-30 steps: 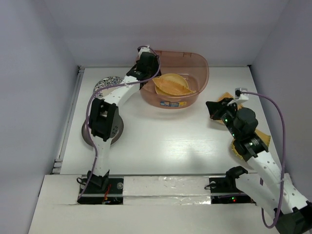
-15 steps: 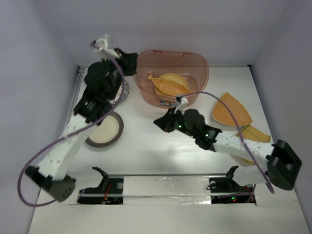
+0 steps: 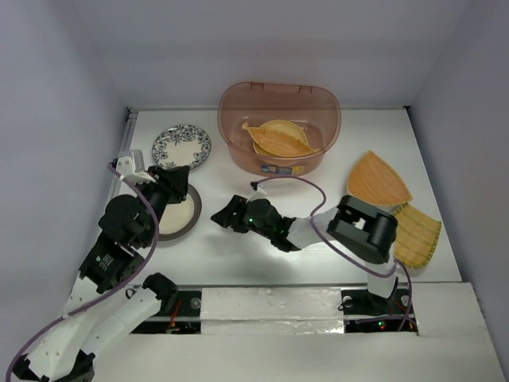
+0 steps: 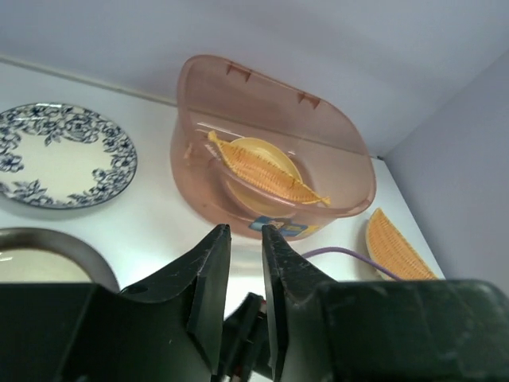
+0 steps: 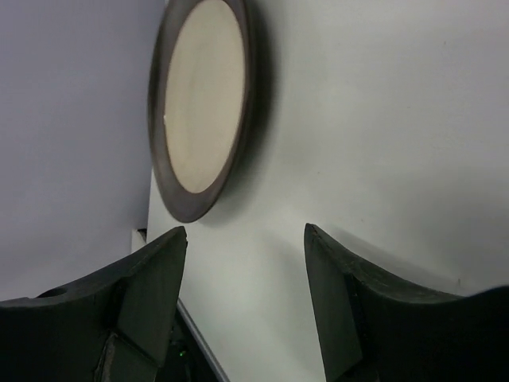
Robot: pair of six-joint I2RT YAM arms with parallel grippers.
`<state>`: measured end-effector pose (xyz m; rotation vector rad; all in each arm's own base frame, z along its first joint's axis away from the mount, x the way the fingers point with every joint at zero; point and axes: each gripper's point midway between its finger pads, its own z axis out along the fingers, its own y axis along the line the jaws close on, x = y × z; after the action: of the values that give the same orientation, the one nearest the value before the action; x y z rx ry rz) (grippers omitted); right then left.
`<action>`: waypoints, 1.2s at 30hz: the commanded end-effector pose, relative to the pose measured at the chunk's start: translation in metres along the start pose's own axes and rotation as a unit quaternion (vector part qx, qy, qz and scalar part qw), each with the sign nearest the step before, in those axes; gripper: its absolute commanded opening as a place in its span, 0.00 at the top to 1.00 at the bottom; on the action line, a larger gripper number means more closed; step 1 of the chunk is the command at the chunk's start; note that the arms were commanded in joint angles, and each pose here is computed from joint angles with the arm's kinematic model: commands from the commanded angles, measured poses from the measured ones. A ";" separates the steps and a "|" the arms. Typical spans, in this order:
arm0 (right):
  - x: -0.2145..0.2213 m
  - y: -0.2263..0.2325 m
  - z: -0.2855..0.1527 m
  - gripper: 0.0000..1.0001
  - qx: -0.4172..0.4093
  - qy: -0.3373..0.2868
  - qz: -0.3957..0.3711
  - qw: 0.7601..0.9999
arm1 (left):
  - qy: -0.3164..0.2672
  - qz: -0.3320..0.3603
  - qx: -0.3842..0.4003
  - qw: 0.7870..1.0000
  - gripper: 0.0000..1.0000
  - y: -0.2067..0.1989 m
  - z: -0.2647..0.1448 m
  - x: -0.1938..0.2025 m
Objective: Place the plates into the plastic bin on the countertop
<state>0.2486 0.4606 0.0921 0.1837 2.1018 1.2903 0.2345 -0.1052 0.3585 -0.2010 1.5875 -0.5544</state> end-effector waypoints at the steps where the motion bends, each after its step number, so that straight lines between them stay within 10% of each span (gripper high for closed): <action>1: -0.011 0.054 0.022 0.34 -0.085 -0.024 0.067 0.994 | 0.000 0.008 -0.023 1.000 0.79 0.020 -0.010 0.015; 25: 0.039 0.024 0.131 0.59 -0.037 0.035 0.113 0.992 | -0.058 0.022 0.014 0.998 0.74 0.030 -0.030 0.005; 31: 0.029 0.028 0.111 0.96 -0.059 0.015 0.126 0.990 | -0.058 0.026 0.005 0.998 0.74 0.034 -0.029 0.006; 36: 0.004 0.073 0.066 1.00 -0.123 0.004 0.073 0.990 | -0.086 0.020 -0.007 0.996 0.74 0.040 -0.036 -0.007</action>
<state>0.2769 0.5447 0.0422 0.3623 2.1710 1.4642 0.2122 -0.0672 0.3273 -0.2046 1.5121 -0.4793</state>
